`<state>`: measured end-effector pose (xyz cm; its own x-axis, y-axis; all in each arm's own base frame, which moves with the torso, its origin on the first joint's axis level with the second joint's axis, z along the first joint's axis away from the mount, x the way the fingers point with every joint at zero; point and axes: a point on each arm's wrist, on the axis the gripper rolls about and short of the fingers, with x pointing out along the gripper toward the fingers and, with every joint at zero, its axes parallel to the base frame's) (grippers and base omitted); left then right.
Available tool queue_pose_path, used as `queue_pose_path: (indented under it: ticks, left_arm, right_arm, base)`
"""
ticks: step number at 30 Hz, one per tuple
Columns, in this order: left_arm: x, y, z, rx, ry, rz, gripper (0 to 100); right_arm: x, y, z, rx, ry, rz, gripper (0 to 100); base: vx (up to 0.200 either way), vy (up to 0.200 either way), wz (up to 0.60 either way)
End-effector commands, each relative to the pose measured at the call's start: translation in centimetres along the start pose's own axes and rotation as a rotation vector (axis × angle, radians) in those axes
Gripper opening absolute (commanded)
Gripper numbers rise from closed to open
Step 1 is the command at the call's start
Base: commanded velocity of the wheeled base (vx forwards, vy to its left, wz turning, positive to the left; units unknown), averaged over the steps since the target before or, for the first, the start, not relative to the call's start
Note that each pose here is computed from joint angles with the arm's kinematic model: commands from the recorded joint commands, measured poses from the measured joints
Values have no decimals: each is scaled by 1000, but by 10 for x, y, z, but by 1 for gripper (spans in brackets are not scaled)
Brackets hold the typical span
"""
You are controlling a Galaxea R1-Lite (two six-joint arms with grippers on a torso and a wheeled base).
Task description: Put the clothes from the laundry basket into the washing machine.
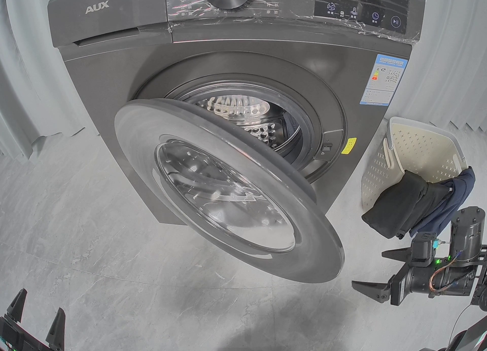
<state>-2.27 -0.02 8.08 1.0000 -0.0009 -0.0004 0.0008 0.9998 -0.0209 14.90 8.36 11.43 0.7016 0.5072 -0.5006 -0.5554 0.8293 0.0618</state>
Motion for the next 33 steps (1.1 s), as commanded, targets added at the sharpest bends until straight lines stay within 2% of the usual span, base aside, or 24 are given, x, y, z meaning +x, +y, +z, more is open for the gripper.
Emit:
queue_pose_path:
  ticks: [1,6,12,20,21,22,26,29,33]
  left_arm:
    - [0,0,-5,-1,6,1,100]
    - [0,0,-5,-1,4,1,100]
    - [0,0,-5,-1,4,1,100]
    - [0,0,-5,-1,6,1,100]
    - [0,0,-5,-2,4,1,100]
    - [0,0,-5,-2,6,1,100]
    - [0,0,-5,-2,4,1,100]
    - [0,0,-5,-2,4,1,100]
    - [0,0,-5,-2,4,1,100]
  right_arm:
    - [22,-25,10,42,12,-96,100]
    - [43,-27,25,36,-19,-91,100]
    - [53,-16,24,7,-12,-43,100]
    - [49,11,20,-51,-10,64,100]
    - [43,20,22,-65,-27,98,100]
    - [40,23,21,-70,-33,109,100]
    - [43,18,25,-52,-40,69,100]
    - [56,7,32,-30,-39,10,100]
    - [63,9,40,-36,-55,16,100]
  base:
    - [0,0,0]
    - [0,0,0]
    - [0,0,0]
    - [0,0,0]
    - [0,0,0]
    - [0,0,0]
    - [-150,0,0]
    - [-200,0,0]
    - [-150,0,0]
